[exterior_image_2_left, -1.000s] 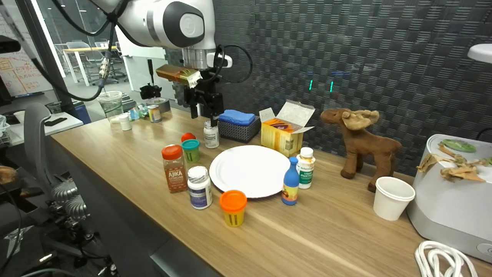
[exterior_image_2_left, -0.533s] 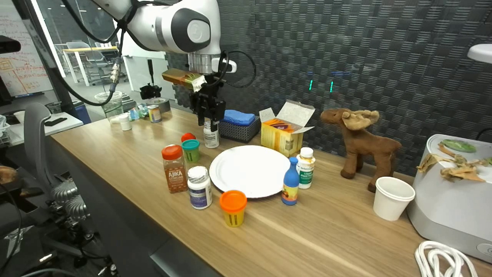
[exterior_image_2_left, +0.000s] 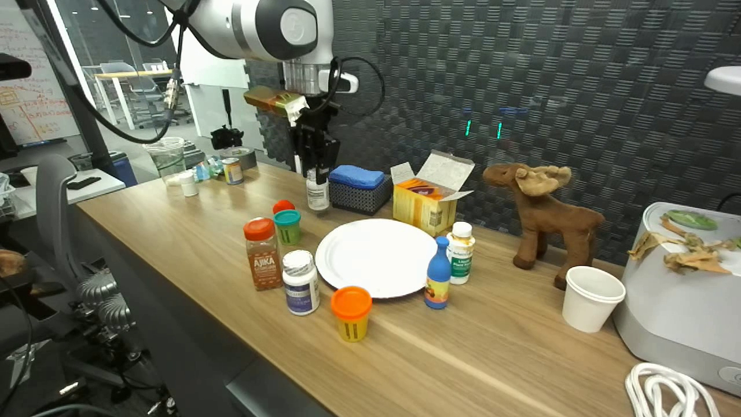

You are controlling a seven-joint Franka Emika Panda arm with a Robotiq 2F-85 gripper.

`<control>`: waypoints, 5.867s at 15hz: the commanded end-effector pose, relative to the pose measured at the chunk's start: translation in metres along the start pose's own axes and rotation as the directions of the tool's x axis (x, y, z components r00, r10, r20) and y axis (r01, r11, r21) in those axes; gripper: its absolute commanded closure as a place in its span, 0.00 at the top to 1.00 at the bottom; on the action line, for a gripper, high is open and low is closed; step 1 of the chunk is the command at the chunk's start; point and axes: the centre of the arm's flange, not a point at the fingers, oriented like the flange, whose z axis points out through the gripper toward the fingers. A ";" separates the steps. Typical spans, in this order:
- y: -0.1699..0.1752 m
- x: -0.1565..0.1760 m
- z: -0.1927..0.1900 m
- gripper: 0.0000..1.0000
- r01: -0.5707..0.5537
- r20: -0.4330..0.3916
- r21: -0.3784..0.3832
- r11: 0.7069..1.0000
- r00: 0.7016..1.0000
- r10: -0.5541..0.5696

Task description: Pick up all the objects surrounding the white plate and arrange them on the plate

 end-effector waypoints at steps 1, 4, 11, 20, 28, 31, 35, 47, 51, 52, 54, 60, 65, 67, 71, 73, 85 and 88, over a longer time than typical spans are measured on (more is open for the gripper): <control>0.014 -0.012 -0.037 0.20 -0.120 -0.031 0.012 0.993 0.992 0.120; 0.035 -0.019 -0.052 0.20 -0.204 -0.049 0.008 0.979 0.978 0.204; 0.093 -0.035 -0.040 0.20 -0.363 -0.014 0.026 0.932 0.932 0.363; 0.152 -0.018 -0.020 0.20 -0.478 -0.014 0.011 0.878 0.878 0.478; 0.162 0.005 -0.016 0.20 -0.478 -0.035 0.013 0.878 0.877 0.478; 0.160 0.008 -0.013 0.70 -0.465 -0.028 0.012 0.885 0.885 0.466; 0.150 -0.005 -0.011 0.93 -0.446 -0.017 0.028 0.895 0.895 0.446; 0.195 -0.045 -0.114 1.00 -0.435 -0.105 0.074 0.897 0.891 0.441; 0.200 -0.040 -0.110 1.00 -0.435 -0.107 0.071 0.898 0.891 0.440; 0.201 -0.040 -0.110 1.00 -0.434 -0.106 0.071 0.898 0.892 0.439; 0.201 -0.041 -0.109 1.00 -0.432 -0.103 0.070 0.899 0.893 0.437; 0.242 0.009 -0.072 1.00 -0.457 -0.109 -0.045 0.888 0.886 0.451; 0.270 0.043 -0.028 1.00 -0.469 -0.078 -0.068 0.881 0.883 0.464; 0.275 0.051 -0.022 1.00 -0.472 -0.080 -0.076 0.878 0.881 0.466; 0.284 0.052 -0.017 1.00 -0.484 -0.077 -0.090 0.870 0.875 0.479; 0.288 0.047 -0.017 1.00 -0.493 -0.075 -0.107 0.864 0.870 0.487; 0.294 0.038 -0.008 0.58 -0.493 -0.029 -0.116 0.862 0.870 0.493; 0.294 0.038 -0.005 0.34 -0.501 -0.021 -0.123 0.857 0.865 0.502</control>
